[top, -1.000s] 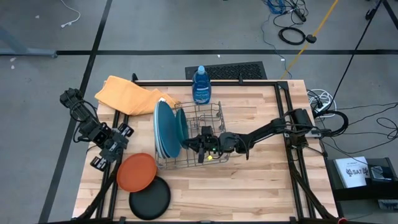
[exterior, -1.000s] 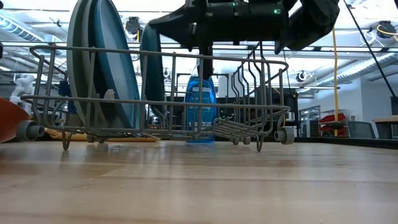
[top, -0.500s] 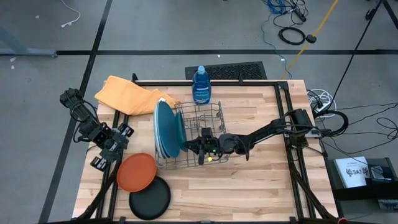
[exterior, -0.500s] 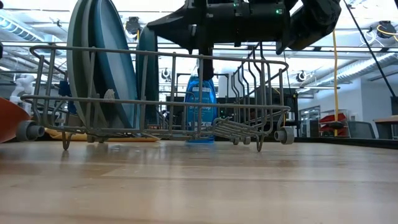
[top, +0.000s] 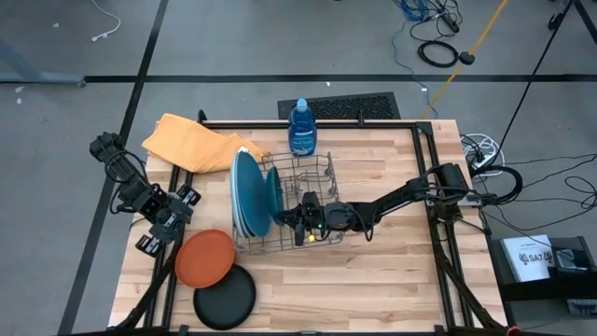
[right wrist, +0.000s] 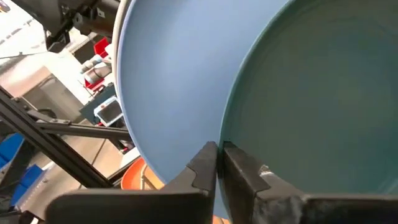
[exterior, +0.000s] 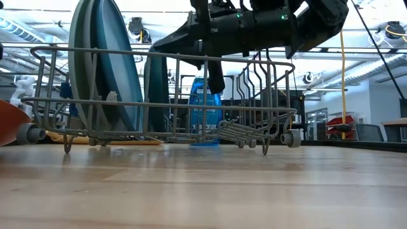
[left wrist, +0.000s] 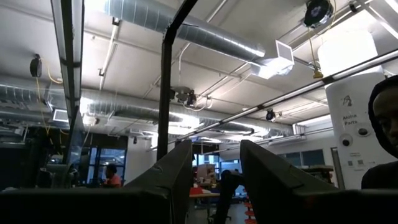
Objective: Sort dishes
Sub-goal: Put the dark green plate in the dish rack, then put the orange plate in the dish rack
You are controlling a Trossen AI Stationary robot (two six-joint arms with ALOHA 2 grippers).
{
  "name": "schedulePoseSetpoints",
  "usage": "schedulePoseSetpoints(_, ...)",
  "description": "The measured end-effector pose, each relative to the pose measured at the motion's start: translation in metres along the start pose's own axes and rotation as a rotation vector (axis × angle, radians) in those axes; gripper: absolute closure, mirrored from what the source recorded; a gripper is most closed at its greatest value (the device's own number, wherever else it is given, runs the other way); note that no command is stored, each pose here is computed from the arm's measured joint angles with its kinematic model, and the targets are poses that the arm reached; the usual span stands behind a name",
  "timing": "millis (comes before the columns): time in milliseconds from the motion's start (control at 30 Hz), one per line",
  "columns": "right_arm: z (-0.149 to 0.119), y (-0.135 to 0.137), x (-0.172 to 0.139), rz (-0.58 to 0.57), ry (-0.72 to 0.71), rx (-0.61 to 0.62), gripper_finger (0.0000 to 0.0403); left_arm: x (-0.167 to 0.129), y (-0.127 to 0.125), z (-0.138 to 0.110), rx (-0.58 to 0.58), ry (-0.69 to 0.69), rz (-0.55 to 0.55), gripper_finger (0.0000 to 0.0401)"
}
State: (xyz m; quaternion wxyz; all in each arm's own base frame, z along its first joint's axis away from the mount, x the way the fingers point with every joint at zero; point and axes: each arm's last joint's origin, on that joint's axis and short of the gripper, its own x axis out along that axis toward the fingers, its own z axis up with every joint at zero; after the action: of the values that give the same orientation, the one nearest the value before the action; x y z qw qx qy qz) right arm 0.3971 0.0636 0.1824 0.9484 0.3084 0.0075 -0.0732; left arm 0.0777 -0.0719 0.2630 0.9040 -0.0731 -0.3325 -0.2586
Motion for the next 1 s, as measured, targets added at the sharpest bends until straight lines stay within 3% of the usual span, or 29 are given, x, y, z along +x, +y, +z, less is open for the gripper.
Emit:
schedulePoseSetpoints(367,0.0,0.001,0.001,0.0,0.014,-0.019,0.0258,0.0,0.0,0.0,-0.001,-0.003,0.0,0.0264)
schedulePoseSetpoints(533,0.008,0.016,0.007,0.068,-0.002,-0.093,0.021,0.0,0.0,0.0,-0.001,-0.003,0.0,0.0264)
schedulePoseSetpoints(800,0.03,0.059,0.019,0.17,-0.047,-0.303,0.0196,0.0,0.0,0.0,-0.001,-0.003,0.001,0.0264)
schedulePoseSetpoints(1000,0.044,0.102,0.026,0.167,0.038,-0.511,0.0196,0.0,0.0,0.0,-0.001,-0.001,0.0,0.0264)
